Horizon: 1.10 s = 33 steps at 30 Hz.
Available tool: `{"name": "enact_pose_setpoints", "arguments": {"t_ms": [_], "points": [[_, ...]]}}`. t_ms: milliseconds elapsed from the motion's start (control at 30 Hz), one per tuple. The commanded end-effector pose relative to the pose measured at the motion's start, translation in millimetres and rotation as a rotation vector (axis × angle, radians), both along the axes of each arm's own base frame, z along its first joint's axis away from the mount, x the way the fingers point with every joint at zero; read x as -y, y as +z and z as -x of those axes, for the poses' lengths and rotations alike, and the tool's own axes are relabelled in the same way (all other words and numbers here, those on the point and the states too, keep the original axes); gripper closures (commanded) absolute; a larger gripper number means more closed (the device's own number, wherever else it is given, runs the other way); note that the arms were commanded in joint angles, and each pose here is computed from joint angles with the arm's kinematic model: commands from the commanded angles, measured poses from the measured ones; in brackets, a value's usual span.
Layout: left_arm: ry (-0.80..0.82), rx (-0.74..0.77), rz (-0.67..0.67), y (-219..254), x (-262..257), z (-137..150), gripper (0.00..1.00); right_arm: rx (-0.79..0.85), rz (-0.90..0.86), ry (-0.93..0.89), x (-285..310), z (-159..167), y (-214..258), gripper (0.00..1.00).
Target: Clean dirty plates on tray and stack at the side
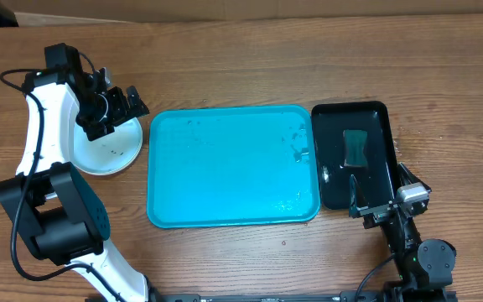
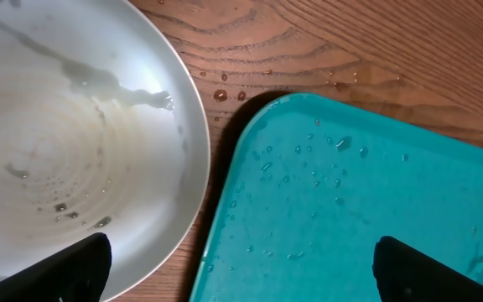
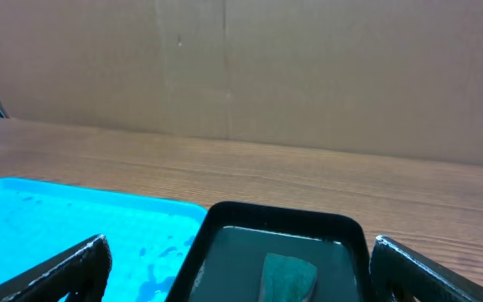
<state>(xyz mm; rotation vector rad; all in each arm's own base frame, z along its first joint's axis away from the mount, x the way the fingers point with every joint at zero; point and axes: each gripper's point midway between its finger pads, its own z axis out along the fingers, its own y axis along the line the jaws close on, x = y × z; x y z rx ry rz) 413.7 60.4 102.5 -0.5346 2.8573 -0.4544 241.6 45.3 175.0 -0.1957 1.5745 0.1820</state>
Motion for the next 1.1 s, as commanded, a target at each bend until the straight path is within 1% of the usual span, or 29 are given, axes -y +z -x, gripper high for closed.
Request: {"name": "enact_pose_setpoints", "arguments": {"t_ms": [0,400,533,800,933,1067], "points": [[-0.011,0.027,-0.013,7,-1,-6,0.0,0.009,0.006,0.003,0,0,-1,0.0],[-0.016,0.022,-0.031,6,-1,-6,0.0,0.008,0.006,0.003,0,0,-1,0.0],[-0.033,0.047,-0.037,17,6,-7,0.0,0.008,0.006,0.003,0,0,-1,0.0],[-0.127,0.205,-0.069,80,48,-4,0.0,0.008,0.006,0.003,0,0,-1,0.0],[-0.186,0.316,-0.083,123,75,6,0.0,0.009,0.006,0.003,0,0,-1,0.0],[-0.237,0.442,-0.094,170,98,24,0.0,0.009,0.006,0.003,0,0,-1,0.0]]}}
